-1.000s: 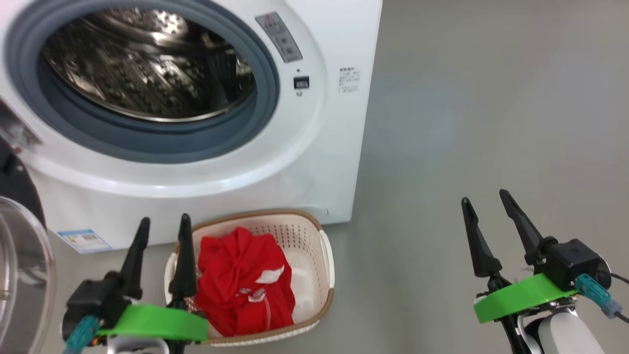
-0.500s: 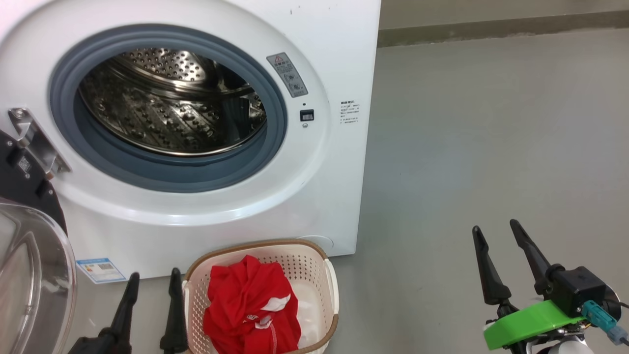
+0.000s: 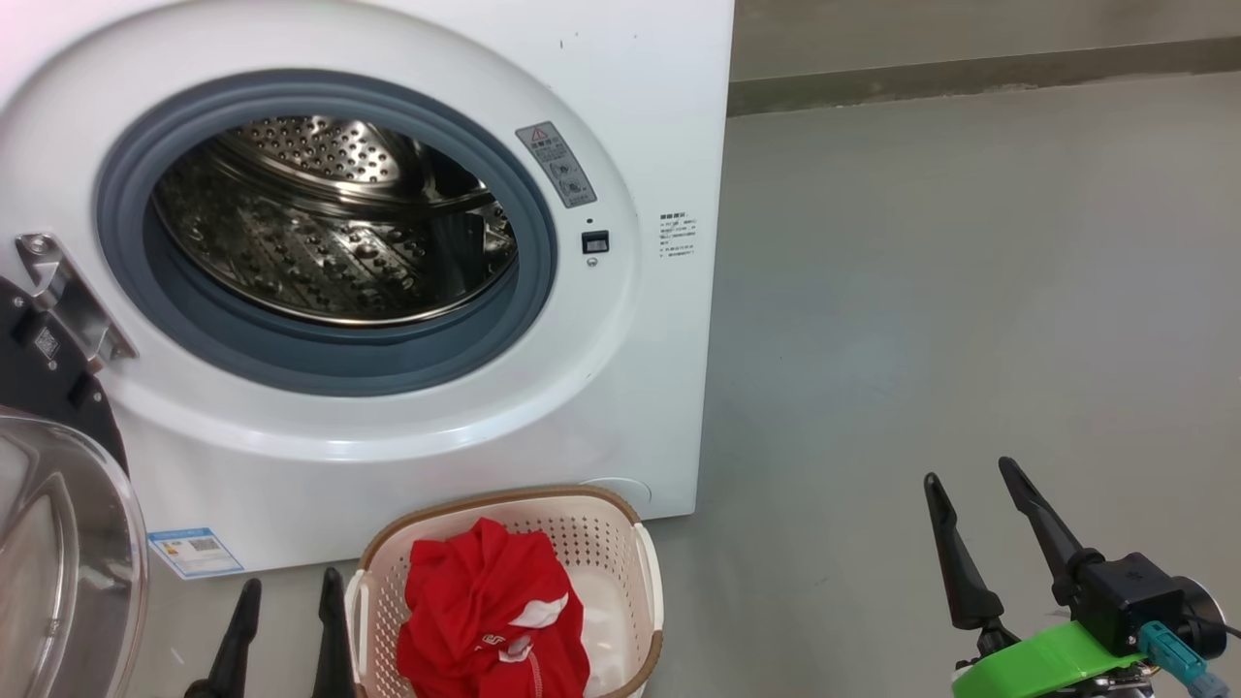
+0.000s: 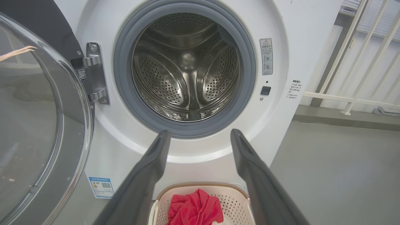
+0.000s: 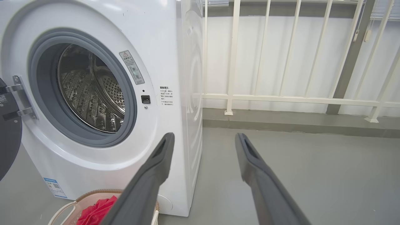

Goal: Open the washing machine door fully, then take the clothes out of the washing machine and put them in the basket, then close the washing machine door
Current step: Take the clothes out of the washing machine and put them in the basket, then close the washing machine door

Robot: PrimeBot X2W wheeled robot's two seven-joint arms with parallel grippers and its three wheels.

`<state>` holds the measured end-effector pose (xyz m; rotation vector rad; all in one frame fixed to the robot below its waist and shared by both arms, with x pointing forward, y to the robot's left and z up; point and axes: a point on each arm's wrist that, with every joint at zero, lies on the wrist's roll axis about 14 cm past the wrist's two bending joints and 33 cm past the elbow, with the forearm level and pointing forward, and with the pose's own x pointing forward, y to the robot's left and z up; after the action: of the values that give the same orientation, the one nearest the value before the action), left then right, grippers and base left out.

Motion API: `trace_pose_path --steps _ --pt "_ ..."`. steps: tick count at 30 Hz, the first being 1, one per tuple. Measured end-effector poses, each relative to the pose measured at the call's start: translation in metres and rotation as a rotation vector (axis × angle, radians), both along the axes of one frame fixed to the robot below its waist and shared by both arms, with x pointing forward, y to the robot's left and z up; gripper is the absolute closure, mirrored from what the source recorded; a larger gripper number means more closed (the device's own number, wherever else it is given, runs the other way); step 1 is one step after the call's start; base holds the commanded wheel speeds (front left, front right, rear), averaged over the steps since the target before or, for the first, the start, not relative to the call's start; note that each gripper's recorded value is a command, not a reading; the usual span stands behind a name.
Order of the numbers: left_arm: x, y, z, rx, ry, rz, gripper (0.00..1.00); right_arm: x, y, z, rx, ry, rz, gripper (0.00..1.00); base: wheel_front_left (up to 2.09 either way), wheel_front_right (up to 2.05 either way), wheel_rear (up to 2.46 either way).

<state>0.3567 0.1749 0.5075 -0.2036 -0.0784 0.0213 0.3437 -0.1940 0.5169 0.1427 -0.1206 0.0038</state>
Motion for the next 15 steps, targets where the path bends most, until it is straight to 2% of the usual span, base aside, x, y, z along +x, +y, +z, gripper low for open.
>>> trace_pose_path --steps 10,15 --pt "-0.0017 0.0009 0.0014 0.003 -0.002 0.013 0.0 -0.0018 0.0054 -0.0018 -0.001 0.005 0.016 0.0 -0.02 0.02 0.0" --pt "-0.0032 0.0013 0.0011 0.009 0.003 0.016 0.0 -0.0026 0.0049 -0.0005 -0.001 0.001 0.014 0.0 -0.6 0.56 0.04"
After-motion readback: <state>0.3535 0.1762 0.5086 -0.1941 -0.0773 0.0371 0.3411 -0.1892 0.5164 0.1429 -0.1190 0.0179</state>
